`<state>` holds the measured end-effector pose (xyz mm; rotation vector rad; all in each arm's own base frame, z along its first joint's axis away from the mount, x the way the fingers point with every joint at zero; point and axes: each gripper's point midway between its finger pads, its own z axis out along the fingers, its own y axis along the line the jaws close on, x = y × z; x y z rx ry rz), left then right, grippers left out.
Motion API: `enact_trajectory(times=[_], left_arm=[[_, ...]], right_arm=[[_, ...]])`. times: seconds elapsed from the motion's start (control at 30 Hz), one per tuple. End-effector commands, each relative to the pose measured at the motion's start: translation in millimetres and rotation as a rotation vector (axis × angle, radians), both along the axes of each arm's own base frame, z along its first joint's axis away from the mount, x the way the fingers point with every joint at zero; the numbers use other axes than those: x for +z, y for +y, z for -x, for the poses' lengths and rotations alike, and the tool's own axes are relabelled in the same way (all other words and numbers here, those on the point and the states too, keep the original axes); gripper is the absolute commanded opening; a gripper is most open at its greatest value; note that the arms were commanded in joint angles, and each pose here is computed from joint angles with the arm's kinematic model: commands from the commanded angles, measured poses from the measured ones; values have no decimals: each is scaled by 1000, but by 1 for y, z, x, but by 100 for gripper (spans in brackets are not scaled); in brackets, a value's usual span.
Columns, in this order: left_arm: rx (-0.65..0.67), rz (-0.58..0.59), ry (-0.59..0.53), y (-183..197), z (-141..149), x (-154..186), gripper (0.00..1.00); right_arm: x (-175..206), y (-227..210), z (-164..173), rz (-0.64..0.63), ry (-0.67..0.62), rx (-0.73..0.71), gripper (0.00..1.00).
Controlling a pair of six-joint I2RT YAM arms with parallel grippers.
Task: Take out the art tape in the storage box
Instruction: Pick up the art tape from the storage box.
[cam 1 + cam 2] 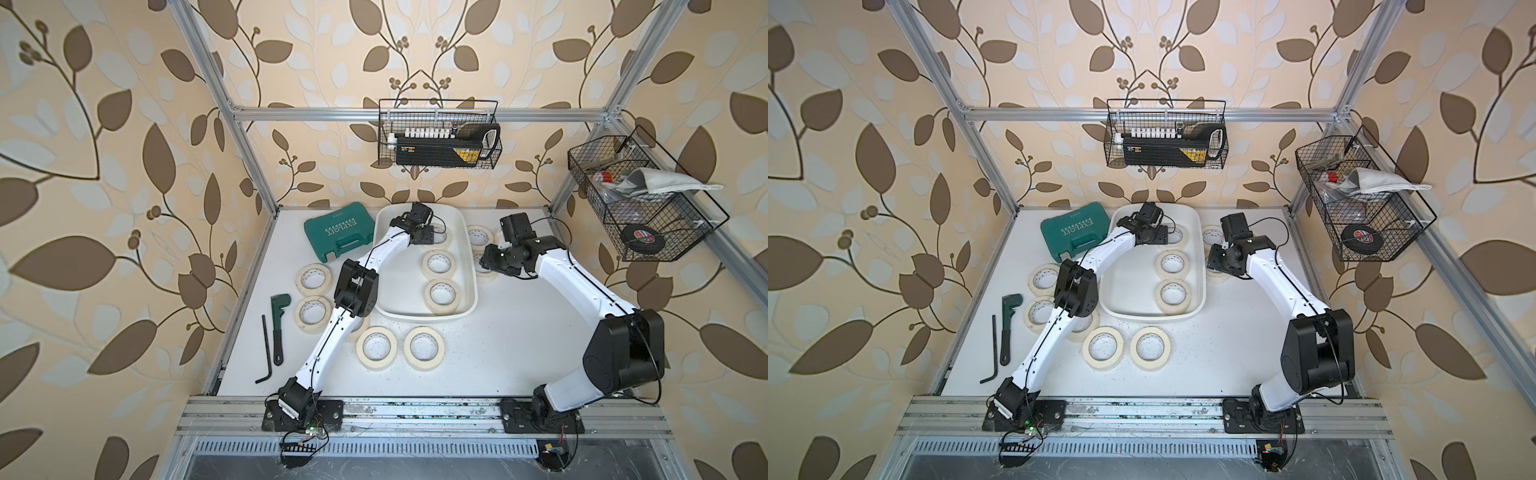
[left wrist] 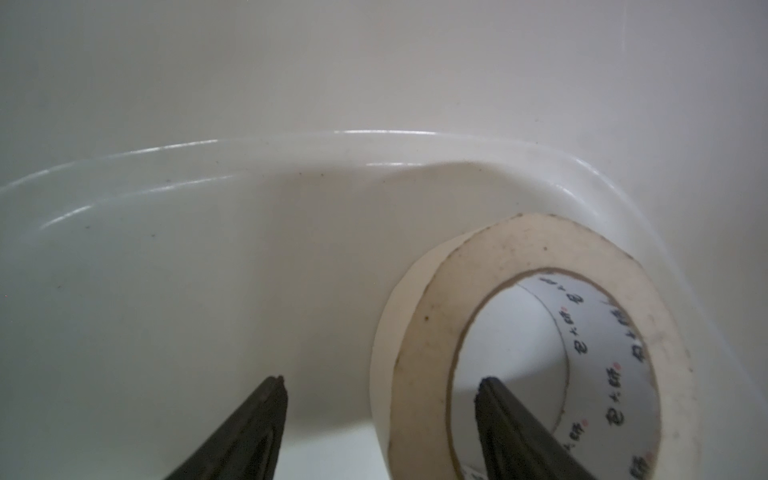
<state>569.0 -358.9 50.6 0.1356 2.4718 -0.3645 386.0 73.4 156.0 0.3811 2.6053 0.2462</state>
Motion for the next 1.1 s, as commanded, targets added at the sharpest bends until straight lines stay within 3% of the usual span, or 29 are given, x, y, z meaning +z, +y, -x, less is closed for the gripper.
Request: enact_trajectory(times=[0.0, 0.23, 0.37, 0.43, 0.8, 1.07], left_arm=[[15, 12, -49, 4, -13, 14, 65], [11, -7, -42, 8, -10, 15, 43], [22, -26, -84, 16, -8, 43, 22], [39, -42, -116, 23, -8, 60, 16], [11, -115, -162, 50, 20, 138, 4], [-42, -229, -199, 65, 74, 200, 0]], right_arm=[[-4, 1, 6, -11, 8, -3, 52], [-6, 0, 9, -7, 18, -8, 51], [3, 0, 10, -8, -1, -6, 52], [7, 0, 10, -11, -5, -5, 52], [41, 4, 14, -48, -75, 7, 51], [60, 15, 12, -109, -121, 20, 51]])
